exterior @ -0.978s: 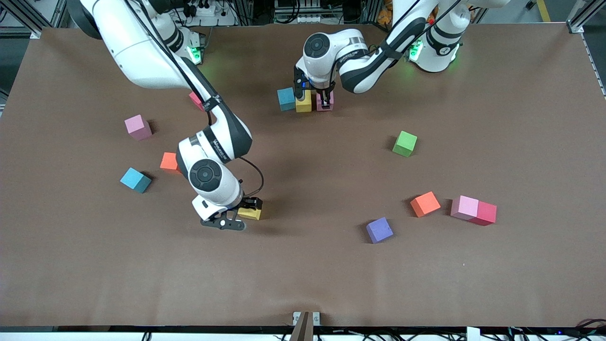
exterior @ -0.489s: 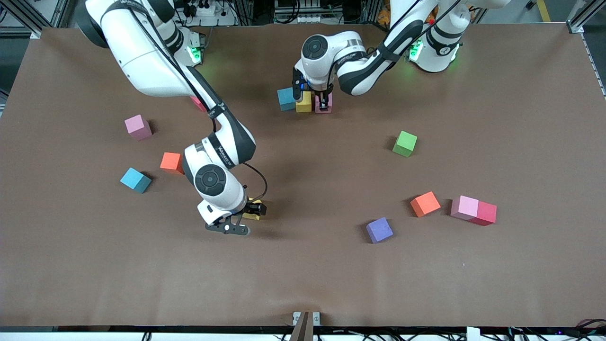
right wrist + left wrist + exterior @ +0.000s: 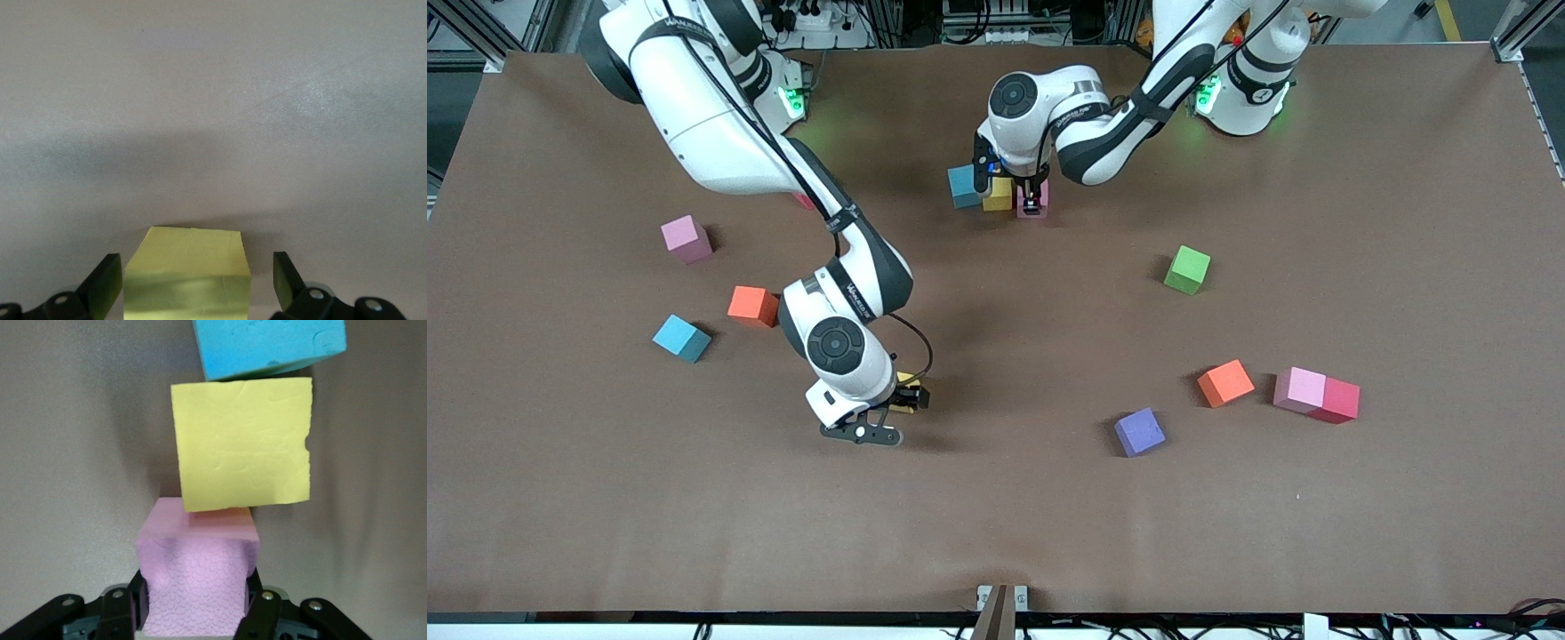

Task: Form number 2 with 11 blocks

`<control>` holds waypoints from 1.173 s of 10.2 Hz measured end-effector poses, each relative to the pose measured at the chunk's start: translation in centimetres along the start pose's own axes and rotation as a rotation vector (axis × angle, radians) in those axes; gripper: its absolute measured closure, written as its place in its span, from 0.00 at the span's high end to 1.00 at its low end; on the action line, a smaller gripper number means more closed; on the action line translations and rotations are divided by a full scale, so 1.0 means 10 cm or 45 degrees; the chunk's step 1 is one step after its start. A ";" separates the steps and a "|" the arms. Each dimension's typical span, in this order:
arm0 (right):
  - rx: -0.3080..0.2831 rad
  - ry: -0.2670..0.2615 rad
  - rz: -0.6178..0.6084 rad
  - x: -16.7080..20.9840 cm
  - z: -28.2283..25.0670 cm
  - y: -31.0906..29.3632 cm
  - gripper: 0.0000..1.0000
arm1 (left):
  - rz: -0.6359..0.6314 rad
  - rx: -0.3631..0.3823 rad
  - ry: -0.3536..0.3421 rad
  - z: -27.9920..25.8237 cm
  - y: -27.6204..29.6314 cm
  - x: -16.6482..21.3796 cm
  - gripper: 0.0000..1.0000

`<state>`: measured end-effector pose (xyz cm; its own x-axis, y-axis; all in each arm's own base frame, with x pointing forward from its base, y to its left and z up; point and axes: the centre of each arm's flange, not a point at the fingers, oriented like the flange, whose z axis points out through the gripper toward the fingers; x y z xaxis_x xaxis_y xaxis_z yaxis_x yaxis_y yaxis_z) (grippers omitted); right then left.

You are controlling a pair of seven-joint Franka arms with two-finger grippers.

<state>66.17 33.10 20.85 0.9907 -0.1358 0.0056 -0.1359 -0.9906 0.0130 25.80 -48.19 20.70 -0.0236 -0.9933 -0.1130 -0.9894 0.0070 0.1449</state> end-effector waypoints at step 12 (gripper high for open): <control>-0.009 -0.015 0.037 -0.06 0.08 -0.05 0.73 | 0.020 0.001 -0.007 0.01 0.08 0.04 0.56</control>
<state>65.63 33.66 20.00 0.9863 -0.1648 -0.0057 -0.1647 -0.9861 0.0202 24.96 -48.58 20.66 -0.0395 -0.9924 -0.1162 -0.9890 0.0223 0.1459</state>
